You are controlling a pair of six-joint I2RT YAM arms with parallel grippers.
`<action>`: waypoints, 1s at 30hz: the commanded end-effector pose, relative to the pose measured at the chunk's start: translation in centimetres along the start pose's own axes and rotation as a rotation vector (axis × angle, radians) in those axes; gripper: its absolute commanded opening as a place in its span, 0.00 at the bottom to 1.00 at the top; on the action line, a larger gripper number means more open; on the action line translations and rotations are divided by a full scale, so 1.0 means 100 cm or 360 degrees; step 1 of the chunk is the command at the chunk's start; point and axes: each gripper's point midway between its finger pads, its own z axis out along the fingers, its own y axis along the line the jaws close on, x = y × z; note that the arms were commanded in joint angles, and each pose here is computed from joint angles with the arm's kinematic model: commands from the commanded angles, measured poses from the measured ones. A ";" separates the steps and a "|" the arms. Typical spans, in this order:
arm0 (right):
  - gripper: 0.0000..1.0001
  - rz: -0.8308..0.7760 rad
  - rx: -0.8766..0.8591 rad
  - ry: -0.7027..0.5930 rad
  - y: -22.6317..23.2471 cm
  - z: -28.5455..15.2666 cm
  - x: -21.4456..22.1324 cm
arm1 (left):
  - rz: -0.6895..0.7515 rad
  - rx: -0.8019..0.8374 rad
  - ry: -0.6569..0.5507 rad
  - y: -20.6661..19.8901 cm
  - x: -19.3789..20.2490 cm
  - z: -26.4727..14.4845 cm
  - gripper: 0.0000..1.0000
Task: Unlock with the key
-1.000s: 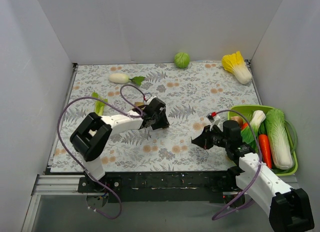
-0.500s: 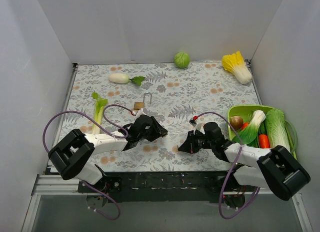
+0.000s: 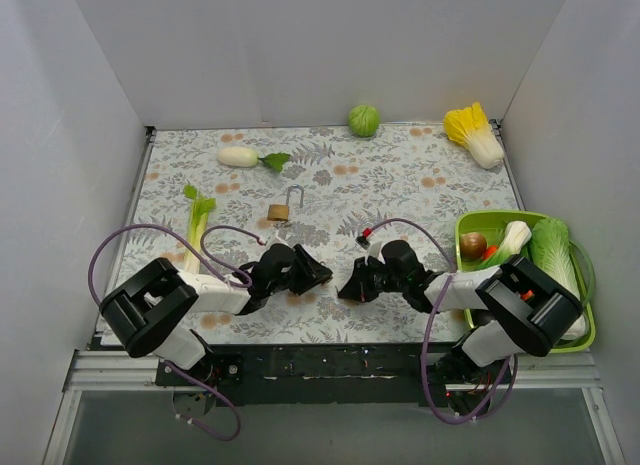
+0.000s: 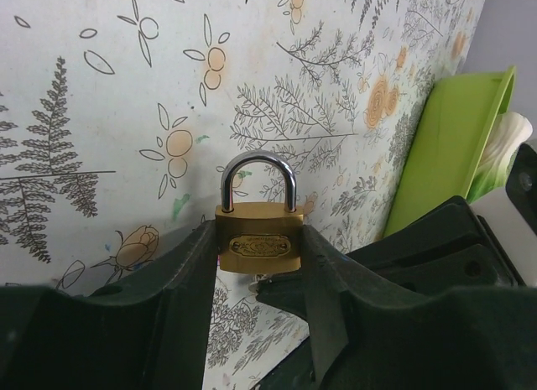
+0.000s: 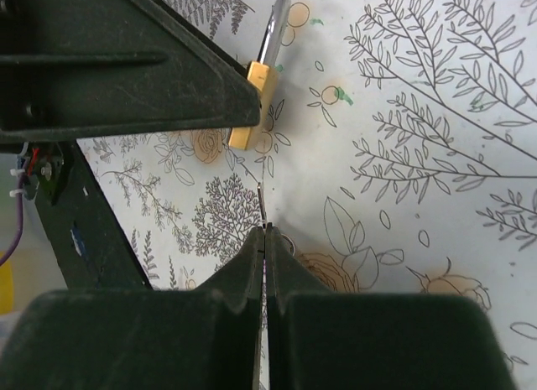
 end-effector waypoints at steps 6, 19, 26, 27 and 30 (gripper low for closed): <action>0.01 -0.0094 0.0028 -0.0106 0.007 0.019 -0.020 | -0.0094 0.0121 0.0008 -0.003 0.005 0.004 0.00; 0.01 -0.0056 0.0103 -0.0085 0.004 0.026 -0.027 | -0.0067 0.0078 -0.0004 0.005 0.004 0.004 0.00; 0.01 -0.0047 0.0128 -0.0096 0.002 0.025 -0.029 | -0.0040 0.0041 -0.0038 0.009 0.000 0.003 0.00; 0.01 -0.0050 0.0124 -0.0104 0.004 0.024 -0.030 | -0.0035 0.0038 -0.0040 0.010 0.000 0.003 0.00; 0.01 -0.0050 0.0113 -0.0119 0.006 0.023 -0.033 | -0.0023 0.0030 -0.0043 0.011 0.000 0.003 0.00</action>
